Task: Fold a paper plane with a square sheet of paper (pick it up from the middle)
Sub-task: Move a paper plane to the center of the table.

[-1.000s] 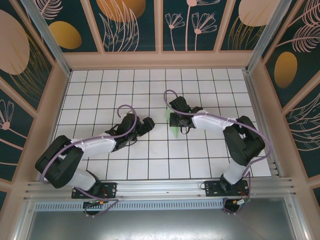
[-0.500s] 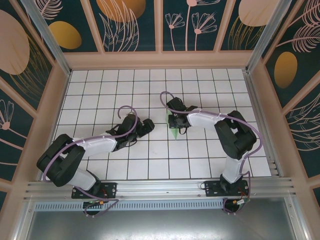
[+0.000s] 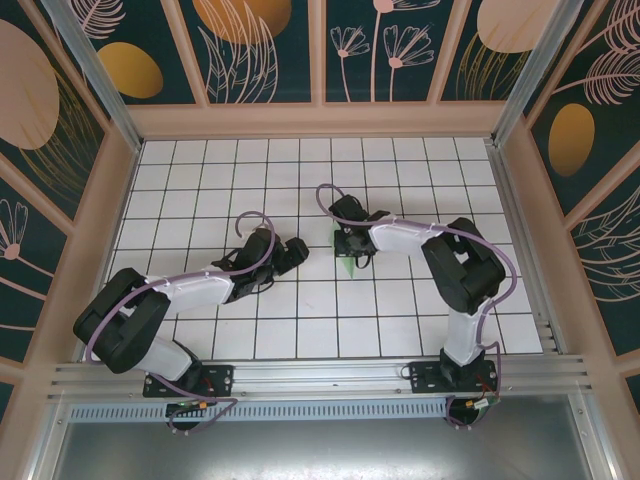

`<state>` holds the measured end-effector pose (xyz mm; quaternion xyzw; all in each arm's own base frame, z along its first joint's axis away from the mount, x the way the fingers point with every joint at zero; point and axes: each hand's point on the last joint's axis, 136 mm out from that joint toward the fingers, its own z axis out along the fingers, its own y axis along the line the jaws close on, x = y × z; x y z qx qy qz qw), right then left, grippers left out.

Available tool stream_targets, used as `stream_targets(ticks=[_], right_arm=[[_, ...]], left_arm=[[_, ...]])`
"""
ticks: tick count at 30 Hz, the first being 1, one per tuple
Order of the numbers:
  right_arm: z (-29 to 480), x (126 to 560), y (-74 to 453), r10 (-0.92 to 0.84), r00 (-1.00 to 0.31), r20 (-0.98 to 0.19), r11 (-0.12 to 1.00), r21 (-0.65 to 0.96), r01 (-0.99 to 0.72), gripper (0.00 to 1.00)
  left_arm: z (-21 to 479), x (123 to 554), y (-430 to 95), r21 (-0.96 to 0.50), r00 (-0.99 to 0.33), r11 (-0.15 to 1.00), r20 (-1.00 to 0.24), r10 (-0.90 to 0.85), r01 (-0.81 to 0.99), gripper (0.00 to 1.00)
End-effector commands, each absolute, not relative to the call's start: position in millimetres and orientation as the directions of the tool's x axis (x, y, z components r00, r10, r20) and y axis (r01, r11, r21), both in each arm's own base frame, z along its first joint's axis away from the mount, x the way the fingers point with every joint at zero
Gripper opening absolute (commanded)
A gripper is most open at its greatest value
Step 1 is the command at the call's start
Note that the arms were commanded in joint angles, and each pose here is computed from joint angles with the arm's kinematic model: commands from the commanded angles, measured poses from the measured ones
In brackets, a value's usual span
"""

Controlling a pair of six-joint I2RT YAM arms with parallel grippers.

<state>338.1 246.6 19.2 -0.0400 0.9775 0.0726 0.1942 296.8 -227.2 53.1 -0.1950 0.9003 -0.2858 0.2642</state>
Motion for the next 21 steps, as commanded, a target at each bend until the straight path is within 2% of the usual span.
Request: stream_targets(ticks=[1,5,9,16,21], right_arm=[[22,350,244,-0.079,-0.911,-0.405,0.990,0.075,-0.119,0.05],[42,386,243,-0.088,-0.873,-0.480,0.988,0.068,-0.137,0.03],[41,416,236,-0.112,-0.858,-0.501,0.988,0.033,-0.148,0.02],[29,451,222,-0.064,-0.869,-0.490,0.993,0.055,-0.105,0.03],[19,455,220,-0.046,-0.886,-0.462,0.995,0.059,-0.083,0.09]], left_arm=[[49,297,-219,-0.585,-0.777,0.781,-0.380,-0.501,-0.218,0.99],[52,298,-217,-0.583,-0.772,0.783,-0.389,-0.503,-0.217,0.99],[55,297,-215,-0.581,-0.768,0.785,-0.395,-0.503,-0.215,0.99],[59,300,-214,-0.576,-0.766,0.791,-0.406,-0.498,-0.209,0.99],[61,301,-214,-0.575,-0.764,0.792,-0.411,-0.498,-0.207,0.99]])
